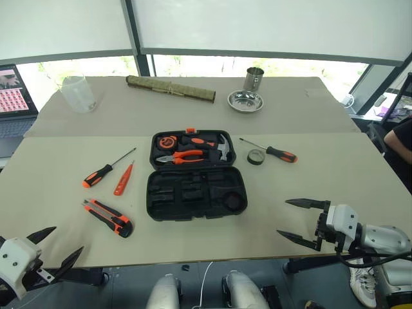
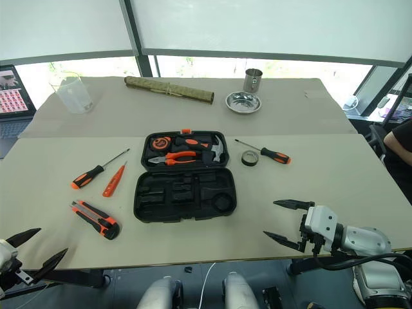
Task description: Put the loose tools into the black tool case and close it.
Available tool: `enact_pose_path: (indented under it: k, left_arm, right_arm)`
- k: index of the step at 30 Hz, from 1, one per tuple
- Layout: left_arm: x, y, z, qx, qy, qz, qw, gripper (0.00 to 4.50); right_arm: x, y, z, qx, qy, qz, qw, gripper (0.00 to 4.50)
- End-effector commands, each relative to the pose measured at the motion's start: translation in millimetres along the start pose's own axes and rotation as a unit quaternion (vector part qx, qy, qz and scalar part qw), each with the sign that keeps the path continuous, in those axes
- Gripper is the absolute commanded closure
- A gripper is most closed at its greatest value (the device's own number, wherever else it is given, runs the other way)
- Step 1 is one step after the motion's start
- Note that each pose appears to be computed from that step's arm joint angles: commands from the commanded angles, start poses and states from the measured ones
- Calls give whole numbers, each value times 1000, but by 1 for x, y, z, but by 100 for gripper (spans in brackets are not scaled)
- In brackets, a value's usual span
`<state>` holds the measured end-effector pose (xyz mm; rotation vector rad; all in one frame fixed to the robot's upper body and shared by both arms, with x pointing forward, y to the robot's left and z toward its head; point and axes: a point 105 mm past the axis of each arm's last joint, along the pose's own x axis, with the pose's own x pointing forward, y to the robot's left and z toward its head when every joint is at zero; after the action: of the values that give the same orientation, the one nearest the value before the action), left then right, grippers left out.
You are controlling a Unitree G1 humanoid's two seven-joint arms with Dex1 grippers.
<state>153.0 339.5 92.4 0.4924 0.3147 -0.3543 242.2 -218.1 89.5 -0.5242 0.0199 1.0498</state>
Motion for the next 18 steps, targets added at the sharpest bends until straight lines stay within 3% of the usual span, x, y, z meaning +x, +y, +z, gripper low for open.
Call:
enact_pose_path:
  k: [1, 3, 6, 10, 13, 16, 18]
  left_arm:
    - [-7, 23, 17, 10, -26, 44, 999, 2]
    - [-19, 41, 23, -42, -45, 97, 993, 2]
    - [-37, 43, -3, -148, -13, 141, 979, 2]
    - [-49, 38, -28, -268, 18, 154, 951, 2]
    - [-47, 37, -30, -304, 26, 145, 941, 2]
    - [-15, 69, 13, -310, -30, 138, 940, 2]
    - [4, 75, 29, -298, -12, 113, 948, 2]
  right_arm:
    - [9, -14, 23, 6, -59, -31, 998, 0]
    - [23, -22, 58, 9, -151, -48, 987, 0]
    - [31, -25, 91, 17, -233, -45, 971, 0]
    - [35, -26, 115, 8, -285, -59, 957, 0]
    - [38, -23, 121, -1, -295, -63, 954, 0]
    - [42, -16, 126, -5, -296, -63, 953, 0]
    - [44, -14, 125, -4, -292, -61, 954, 0]
